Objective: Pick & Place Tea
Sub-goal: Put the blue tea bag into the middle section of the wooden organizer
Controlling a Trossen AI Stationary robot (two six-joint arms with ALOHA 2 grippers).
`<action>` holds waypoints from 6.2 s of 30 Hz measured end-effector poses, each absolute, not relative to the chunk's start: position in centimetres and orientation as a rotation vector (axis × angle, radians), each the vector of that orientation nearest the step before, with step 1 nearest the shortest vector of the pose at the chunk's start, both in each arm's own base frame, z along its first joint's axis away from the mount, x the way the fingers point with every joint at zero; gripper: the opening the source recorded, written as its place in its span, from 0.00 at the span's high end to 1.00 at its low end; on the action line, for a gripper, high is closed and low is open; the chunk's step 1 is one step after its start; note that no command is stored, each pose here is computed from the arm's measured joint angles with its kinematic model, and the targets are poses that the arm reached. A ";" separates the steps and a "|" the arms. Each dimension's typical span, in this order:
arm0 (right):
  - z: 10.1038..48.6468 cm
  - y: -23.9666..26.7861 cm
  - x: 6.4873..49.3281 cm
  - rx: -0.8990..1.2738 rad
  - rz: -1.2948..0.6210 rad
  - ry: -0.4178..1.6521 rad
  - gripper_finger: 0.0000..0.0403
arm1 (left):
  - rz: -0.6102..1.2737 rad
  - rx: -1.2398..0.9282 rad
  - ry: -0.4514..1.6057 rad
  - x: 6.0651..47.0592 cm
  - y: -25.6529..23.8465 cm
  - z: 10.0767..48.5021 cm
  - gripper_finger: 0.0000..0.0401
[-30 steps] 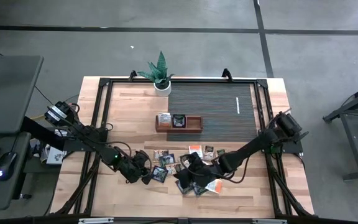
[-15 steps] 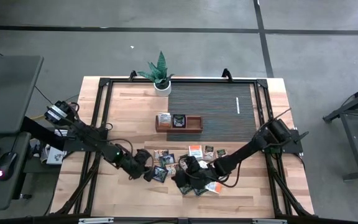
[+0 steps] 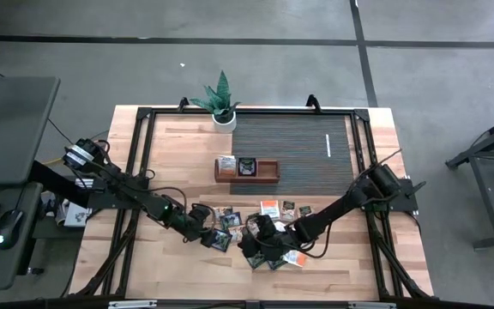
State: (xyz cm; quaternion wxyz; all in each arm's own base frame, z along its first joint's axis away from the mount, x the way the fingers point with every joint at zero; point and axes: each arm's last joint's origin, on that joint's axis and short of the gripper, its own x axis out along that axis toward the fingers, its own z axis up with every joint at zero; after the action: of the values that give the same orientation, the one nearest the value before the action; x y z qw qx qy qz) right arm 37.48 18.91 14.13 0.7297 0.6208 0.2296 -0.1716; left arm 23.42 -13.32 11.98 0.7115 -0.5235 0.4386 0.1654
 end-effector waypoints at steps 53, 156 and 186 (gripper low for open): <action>10.4 16.9 42.9 1.313 -0.498 0.686 0.68 | 0.348 -1.177 0.940 23.7 -13.3 12.1 0.42; 10.5 17.5 42.9 1.235 -0.489 0.602 0.68 | 0.219 -1.199 0.974 24.3 -13.4 12.5 0.42; 10.7 17.5 42.9 1.213 -0.475 0.586 0.99 | 0.218 -1.191 0.962 24.3 -13.4 12.6 0.42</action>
State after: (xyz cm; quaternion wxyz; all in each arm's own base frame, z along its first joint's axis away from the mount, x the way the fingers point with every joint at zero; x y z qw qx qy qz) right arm 42.92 17.53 10.67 0.7556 0.5564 0.2686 -0.2176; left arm 24.34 -13.40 12.55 0.7156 -0.5380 0.4344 0.0985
